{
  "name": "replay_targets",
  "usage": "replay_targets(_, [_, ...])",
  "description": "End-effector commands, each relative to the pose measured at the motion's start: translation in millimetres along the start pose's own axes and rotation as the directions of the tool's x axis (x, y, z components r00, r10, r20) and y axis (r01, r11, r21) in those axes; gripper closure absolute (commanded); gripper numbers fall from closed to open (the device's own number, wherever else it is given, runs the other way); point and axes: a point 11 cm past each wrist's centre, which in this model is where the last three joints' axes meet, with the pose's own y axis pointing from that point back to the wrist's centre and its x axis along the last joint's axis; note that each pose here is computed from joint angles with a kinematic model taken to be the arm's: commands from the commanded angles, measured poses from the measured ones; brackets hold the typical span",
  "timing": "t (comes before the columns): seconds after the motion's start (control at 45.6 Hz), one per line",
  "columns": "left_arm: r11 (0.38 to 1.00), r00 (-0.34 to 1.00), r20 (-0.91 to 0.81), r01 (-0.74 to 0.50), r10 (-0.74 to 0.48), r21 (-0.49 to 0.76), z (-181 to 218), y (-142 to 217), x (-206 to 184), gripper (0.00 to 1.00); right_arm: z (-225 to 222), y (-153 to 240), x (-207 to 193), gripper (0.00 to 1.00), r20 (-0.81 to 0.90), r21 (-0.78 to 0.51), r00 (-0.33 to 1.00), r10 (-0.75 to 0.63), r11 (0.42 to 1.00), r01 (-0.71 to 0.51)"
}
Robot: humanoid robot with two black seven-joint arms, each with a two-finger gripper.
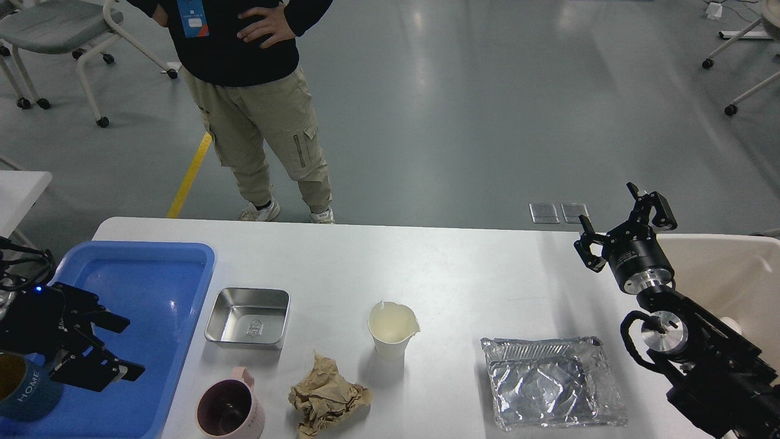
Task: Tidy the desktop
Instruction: 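Lower the left gripper onto the pink mug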
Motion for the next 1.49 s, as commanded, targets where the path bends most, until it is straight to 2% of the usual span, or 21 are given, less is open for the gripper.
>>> replay_targets(0.0, [1.0,1.0,-0.011,0.002,-0.002,0.013,-1,6,-5,0.04,0,-1,-1,0.0,0.0,0.0,1.0,-0.001,1.0,0.001])
replay_targets(0.57, [1.0,1.0,-0.023,0.007,-0.007,0.022,-2,9,-10,0.04,-2,-4,-4,0.0,-0.005,0.002,1.0,-0.004,1.0,0.004])
replay_targets(0.811, [1.0,1.0,-0.003,0.0,0.0,-0.008,2,3,0,0.04,3,-3,-6,0.0,0.003,-0.003,1.0,-0.005,1.0,0.005])
replay_targets(1.03, [0.994,0.999,0.051,-0.004,0.01,-0.11,17,-22,23,0.06,4,-3,-6,0.0,0.008,-0.004,1.0,-0.008,1.0,0.008])
replay_targets(1.118, [0.985,0.997,0.073,0.024,-0.012,-0.168,30,-44,35,0.06,2,-3,-6,0.0,0.008,-0.001,1.0,-0.011,1.0,0.011])
replay_targets(1.468, [0.966,0.977,0.133,0.187,-0.164,-0.181,40,-82,31,0.06,5,-2,-7,0.0,0.014,-0.003,1.0,-0.012,1.0,0.012])
